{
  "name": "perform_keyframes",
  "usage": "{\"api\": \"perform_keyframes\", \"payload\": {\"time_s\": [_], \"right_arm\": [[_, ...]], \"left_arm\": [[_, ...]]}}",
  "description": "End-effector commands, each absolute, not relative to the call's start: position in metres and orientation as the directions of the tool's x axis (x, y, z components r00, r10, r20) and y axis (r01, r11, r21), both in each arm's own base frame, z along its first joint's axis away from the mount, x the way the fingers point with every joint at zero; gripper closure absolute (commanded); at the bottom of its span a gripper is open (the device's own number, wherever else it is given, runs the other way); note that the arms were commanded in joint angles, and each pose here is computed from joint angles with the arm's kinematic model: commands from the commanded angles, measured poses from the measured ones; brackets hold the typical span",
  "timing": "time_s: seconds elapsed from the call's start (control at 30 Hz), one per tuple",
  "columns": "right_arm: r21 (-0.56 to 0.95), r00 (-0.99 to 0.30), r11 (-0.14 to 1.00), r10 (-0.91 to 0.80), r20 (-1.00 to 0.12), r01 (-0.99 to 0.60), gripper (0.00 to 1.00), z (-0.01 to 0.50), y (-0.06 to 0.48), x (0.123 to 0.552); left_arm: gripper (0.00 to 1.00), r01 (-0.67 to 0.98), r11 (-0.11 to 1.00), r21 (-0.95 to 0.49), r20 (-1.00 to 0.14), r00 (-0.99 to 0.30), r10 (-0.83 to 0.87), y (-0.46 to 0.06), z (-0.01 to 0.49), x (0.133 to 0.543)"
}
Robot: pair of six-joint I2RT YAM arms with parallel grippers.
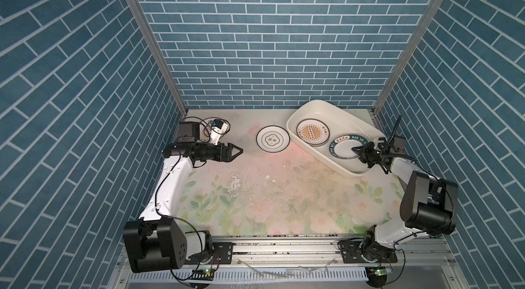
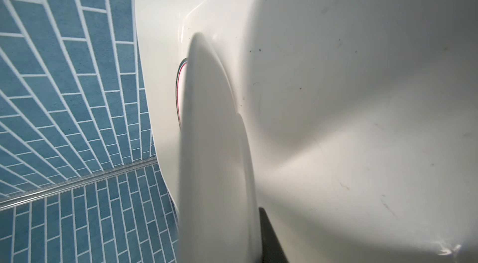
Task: Place the plates into the plastic bin on the countertop
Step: Place the plate in the plastic bin.
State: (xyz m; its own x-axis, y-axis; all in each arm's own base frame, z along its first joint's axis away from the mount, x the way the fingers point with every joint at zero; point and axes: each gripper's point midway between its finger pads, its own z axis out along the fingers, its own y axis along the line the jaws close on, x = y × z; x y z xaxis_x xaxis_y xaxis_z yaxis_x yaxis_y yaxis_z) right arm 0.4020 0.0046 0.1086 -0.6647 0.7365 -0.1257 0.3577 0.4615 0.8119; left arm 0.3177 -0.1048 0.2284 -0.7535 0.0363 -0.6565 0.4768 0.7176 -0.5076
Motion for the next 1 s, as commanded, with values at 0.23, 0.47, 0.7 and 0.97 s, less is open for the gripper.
{"api": "perform_keyframes", "payload": {"time_s": [0.23,0.47,0.7,0.97], "right_arm": [[0.785,-0.672,0.513,0.72,-0.173,0.347,0.82,0.096,-0.012,0.432],[0.778,-0.675,0.509,0.722,-0.152,0.368,0.79,0.084,-0.015,0.437],[0.77,-0.684,0.515,0.715,-0.144,0.377,0.73,0.078,-0.015,0.44],[0.729,-0.702,0.542,0.702,-0.118,0.419,0.66,0.067,-0.017,0.434]], "left_arm": [[0.1,0.486,0.711,-0.508,-0.666,-0.745,0.033,-0.105,0.229,0.317],[0.1,0.486,0.713,-0.506,-0.666,-0.745,0.034,-0.105,0.228,0.316],[0.1,0.485,0.714,-0.504,-0.667,-0.745,0.035,-0.104,0.226,0.316],[0.1,0.48,0.714,-0.51,-0.66,-0.751,0.034,-0.104,0.223,0.316]]}}
